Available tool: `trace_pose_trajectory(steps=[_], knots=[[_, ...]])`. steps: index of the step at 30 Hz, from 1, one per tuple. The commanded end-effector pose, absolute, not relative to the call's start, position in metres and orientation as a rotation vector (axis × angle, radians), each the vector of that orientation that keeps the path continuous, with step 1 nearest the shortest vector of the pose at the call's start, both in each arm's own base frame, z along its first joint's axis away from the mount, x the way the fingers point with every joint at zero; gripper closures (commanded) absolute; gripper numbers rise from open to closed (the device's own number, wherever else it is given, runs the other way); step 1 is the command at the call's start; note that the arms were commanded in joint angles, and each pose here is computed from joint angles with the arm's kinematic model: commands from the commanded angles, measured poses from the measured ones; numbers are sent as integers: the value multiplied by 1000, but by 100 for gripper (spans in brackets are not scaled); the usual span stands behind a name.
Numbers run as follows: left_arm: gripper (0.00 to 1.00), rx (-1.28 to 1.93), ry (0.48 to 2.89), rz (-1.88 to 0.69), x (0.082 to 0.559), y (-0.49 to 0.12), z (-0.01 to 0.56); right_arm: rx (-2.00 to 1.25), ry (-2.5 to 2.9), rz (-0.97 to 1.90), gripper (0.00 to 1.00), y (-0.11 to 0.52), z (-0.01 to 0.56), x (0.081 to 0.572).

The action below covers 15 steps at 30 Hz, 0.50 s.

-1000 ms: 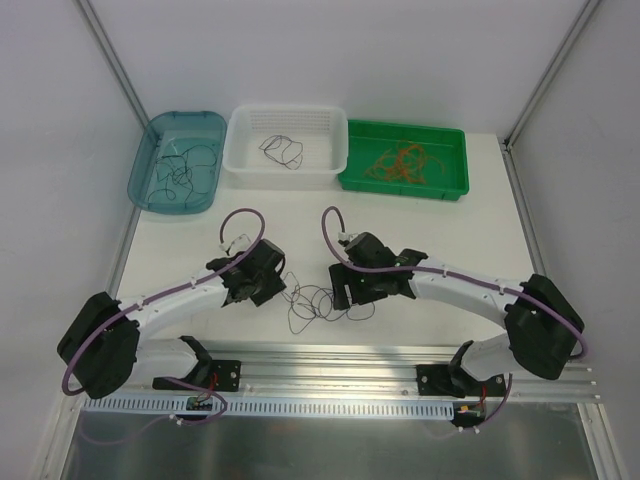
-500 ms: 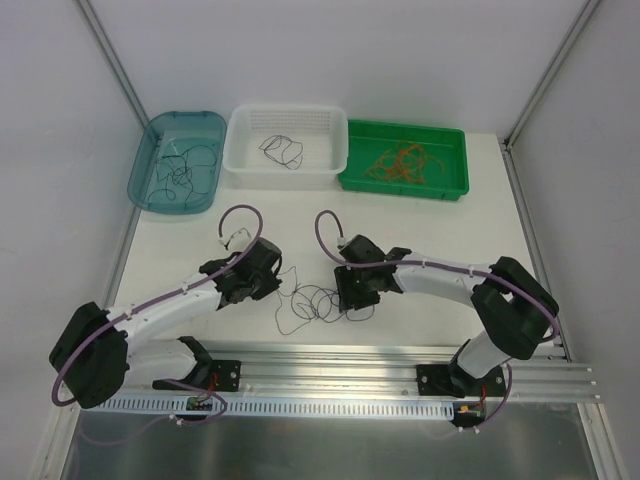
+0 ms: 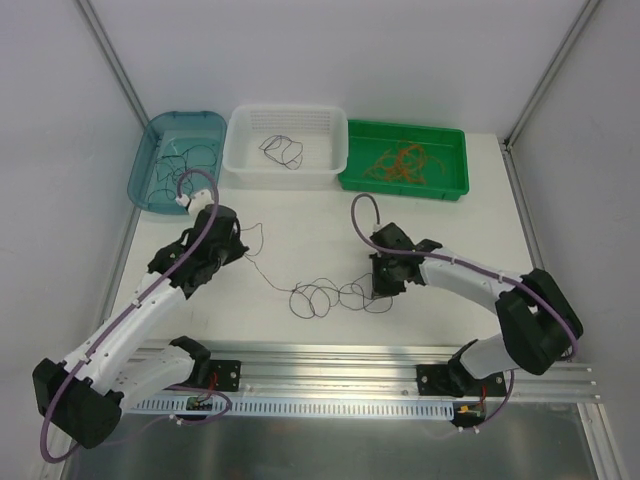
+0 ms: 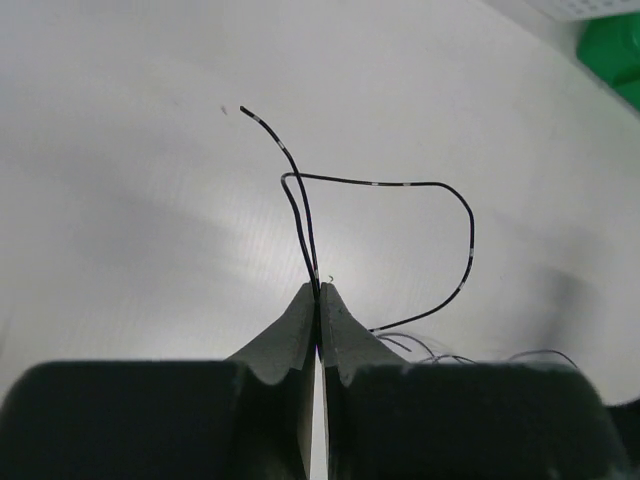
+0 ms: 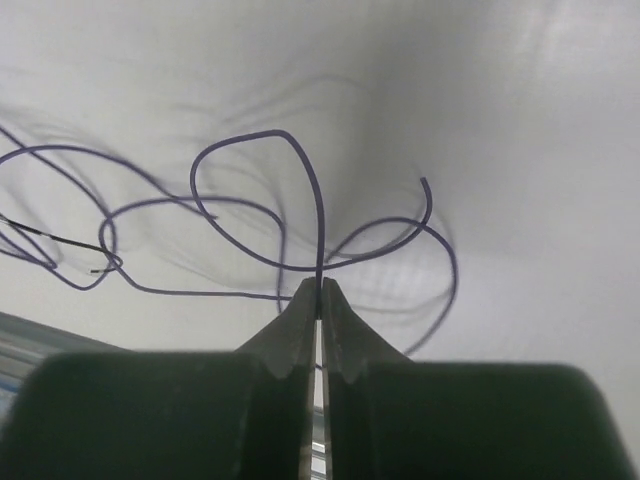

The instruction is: Untangle the cables

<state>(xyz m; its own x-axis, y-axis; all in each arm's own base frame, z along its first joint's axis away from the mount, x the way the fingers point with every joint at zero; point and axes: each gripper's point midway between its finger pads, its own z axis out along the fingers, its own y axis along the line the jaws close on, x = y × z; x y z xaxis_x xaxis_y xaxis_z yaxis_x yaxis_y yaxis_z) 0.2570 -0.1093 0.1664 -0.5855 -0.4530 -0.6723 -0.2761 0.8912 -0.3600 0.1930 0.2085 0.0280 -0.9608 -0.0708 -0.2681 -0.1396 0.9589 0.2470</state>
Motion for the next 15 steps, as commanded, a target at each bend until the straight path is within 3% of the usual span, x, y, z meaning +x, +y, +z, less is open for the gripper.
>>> trace_pose_trajectory(steps=[1, 5, 15], knots=[[100, -427, 2189, -136, 266, -72, 200, -105, 2806, 214, 99, 162, 44, 199], [100, -419, 2116, -37, 277, -44, 238, 14, 2784, 150, 99, 121, 54, 208], [100, -352, 1911, 52, 291, -18, 345, -36, 2633, 289, 99, 121, 116, 220]])
